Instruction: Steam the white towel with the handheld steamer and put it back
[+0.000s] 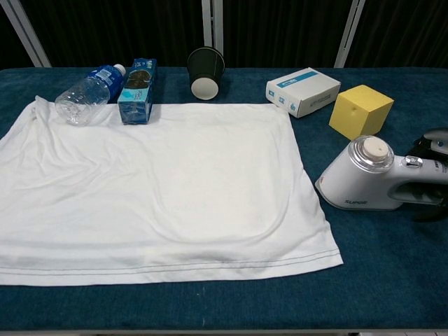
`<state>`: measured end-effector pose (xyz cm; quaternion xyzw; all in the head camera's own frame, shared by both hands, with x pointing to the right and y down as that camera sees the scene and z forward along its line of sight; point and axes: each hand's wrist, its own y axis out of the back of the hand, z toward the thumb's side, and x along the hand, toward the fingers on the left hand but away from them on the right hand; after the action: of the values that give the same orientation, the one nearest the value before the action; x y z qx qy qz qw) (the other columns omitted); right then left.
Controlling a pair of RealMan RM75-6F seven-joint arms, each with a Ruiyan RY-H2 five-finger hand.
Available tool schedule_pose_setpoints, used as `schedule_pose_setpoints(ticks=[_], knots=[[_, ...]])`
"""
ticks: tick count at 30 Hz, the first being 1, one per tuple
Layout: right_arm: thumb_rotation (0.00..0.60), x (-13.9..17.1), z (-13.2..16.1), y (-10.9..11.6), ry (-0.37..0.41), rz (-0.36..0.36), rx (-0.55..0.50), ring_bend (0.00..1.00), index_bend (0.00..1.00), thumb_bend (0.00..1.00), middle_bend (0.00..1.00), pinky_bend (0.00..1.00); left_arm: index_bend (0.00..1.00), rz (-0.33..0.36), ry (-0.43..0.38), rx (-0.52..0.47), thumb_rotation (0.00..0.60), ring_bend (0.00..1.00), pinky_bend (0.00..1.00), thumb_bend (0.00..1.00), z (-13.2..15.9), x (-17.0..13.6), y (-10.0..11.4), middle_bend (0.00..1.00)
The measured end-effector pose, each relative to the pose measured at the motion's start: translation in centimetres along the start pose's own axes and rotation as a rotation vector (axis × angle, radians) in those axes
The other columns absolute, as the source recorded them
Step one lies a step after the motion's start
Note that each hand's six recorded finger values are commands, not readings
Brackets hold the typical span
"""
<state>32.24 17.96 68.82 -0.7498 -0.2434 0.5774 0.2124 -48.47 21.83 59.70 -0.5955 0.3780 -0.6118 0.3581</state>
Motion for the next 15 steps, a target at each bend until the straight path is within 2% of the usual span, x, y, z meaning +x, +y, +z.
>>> schedule_pose_setpoints(ticks=[6,15], knots=[[0.600,-0.1,0.3,1.1,0.028,-0.024,-0.060,0.85,0.89,0.24,0.82,0.21,0.09,0.000,0.000,-0.002,0.600,0.00,0.00,0.15,0.0,0.0,0.0,0.07],[0.600,-0.9,0.5,2.5,0.061,-0.065,-0.056,0.93,0.99,0.24,0.90,0.51,0.09,0.009,-0.006,-0.003,0.600,0.00,0.00,0.15,0.2,0.3,0.0,0.07]])
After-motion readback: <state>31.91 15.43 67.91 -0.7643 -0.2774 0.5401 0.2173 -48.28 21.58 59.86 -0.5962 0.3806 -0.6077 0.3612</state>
